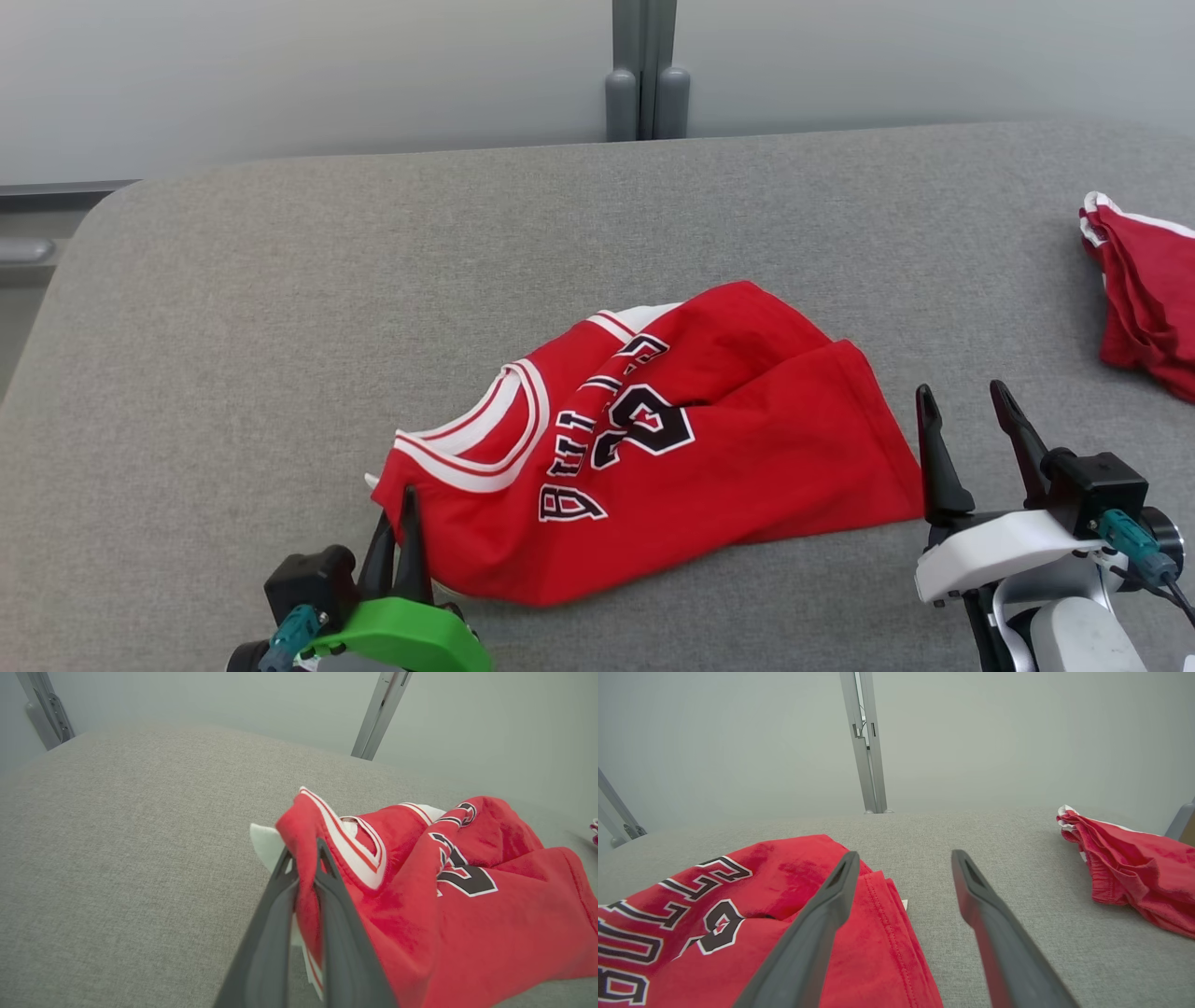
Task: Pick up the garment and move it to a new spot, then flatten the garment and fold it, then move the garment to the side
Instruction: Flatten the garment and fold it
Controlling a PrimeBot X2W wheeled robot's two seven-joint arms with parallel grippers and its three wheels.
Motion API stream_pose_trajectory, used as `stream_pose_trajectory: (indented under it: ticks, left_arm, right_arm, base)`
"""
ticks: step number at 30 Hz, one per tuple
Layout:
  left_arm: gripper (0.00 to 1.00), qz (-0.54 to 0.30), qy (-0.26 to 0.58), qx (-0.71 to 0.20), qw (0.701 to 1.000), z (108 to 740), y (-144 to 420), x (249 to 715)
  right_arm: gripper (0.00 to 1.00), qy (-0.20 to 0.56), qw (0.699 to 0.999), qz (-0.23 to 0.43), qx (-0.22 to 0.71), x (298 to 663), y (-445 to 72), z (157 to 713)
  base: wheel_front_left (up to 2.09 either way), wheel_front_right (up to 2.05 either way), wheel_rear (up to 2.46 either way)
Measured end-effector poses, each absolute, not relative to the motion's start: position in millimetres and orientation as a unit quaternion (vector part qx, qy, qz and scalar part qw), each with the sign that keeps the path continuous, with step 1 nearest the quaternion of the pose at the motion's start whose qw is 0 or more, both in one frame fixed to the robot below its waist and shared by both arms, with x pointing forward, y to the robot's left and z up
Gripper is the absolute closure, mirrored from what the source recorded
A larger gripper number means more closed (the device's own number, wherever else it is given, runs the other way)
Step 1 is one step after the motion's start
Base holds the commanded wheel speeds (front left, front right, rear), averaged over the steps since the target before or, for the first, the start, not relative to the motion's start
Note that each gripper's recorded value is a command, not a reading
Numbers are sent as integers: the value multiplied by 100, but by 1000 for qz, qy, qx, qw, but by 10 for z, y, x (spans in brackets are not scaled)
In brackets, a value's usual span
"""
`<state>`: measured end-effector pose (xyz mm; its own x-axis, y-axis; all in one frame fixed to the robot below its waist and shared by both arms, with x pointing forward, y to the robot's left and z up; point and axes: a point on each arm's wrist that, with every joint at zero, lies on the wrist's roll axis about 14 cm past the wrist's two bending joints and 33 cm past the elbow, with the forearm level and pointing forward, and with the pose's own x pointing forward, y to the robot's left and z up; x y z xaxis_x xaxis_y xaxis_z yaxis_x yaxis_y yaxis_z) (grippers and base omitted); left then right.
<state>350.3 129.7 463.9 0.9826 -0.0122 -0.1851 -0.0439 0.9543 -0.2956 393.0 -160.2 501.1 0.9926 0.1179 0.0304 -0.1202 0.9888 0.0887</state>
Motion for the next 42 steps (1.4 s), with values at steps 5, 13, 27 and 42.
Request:
stream_pose_trajectory:
  ticks: [5, 13, 27, 42]
  left_arm:
    - [100, -6, 122, -151, 981, 4534, 1155, 3536]
    - [100, -75, 98, -133, 983, 4660, 721, 4132]
    - [0, -308, 184, -123, 925, 4300, -717, 3812]
    - [0, -260, 124, -102, 952, 4673, -394, 4044]
  right_arm:
    - [0, -5, 998, 51, 47, 3932, -1660, 4959]
    - [0, -1, 999, 26, 41, 3954, -1834, 4924]
    - [0, 20, 999, -17, 38, 3894, -2126, 4765]
    - [0, 2, 999, 18, 51, 3985, -1878, 4855]
  base:
    - [0, 0, 0]
    - [0, 0, 0]
    - [0, 0, 0]
    - [0, 0, 0]
